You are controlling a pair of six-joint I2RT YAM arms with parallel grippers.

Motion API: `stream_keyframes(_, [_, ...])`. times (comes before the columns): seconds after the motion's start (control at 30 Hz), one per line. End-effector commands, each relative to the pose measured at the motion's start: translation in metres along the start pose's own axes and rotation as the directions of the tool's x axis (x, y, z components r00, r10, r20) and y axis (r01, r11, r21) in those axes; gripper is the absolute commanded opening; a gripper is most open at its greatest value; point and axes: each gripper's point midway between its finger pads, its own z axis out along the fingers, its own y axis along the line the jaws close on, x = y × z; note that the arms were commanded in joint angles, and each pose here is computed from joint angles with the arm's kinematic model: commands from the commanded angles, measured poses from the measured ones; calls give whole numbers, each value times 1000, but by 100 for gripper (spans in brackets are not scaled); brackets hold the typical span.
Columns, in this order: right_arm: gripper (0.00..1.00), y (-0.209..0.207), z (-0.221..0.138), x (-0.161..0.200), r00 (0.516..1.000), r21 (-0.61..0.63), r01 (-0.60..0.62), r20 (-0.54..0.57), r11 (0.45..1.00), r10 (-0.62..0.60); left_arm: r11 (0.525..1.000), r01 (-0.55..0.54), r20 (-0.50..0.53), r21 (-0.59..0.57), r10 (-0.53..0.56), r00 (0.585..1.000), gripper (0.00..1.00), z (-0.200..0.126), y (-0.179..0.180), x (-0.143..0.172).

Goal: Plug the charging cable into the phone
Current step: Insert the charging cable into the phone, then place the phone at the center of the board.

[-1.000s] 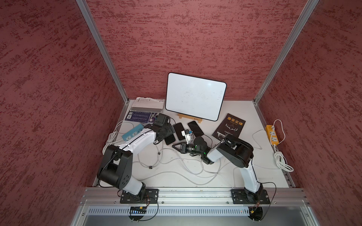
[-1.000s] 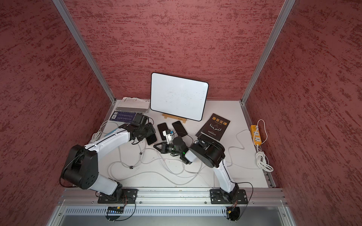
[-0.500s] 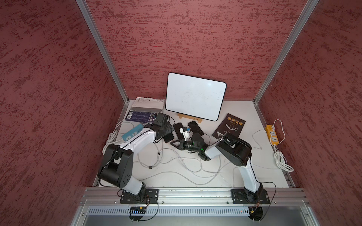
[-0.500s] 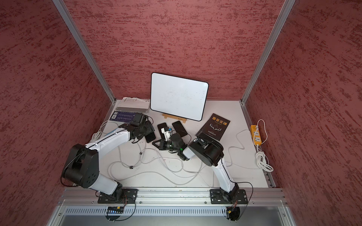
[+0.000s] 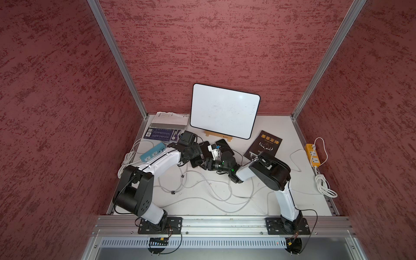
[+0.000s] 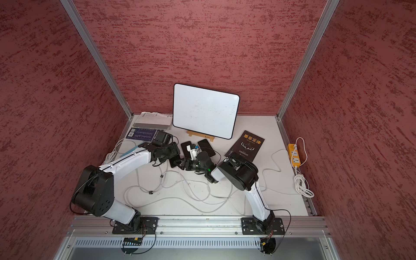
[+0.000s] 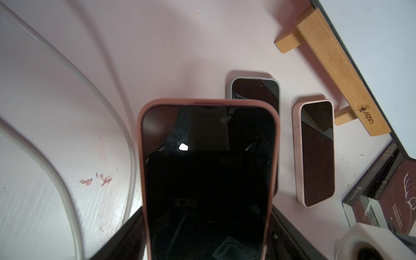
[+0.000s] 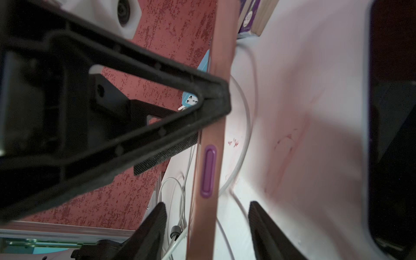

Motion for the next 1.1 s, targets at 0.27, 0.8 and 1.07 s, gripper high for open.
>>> stream_keyframes(0.27, [73, 15, -67, 6, 994, 99, 111, -1, 989, -112, 999, 9, 21, -50, -8, 1000, 0, 9, 4, -13])
stream_keyframes(0.8, [73, 13, -93, -12, 973, 217, 212, 50, 953, -228, 954, 17, -131, -300, -59, 990, 0, 60, 33, -35])
stream_keyframes(1.07, [74, 19, -101, -12, 968, 209, 223, 63, 952, -241, 904, -8, -139, -428, -57, 989, 74, 50, 52, -32])
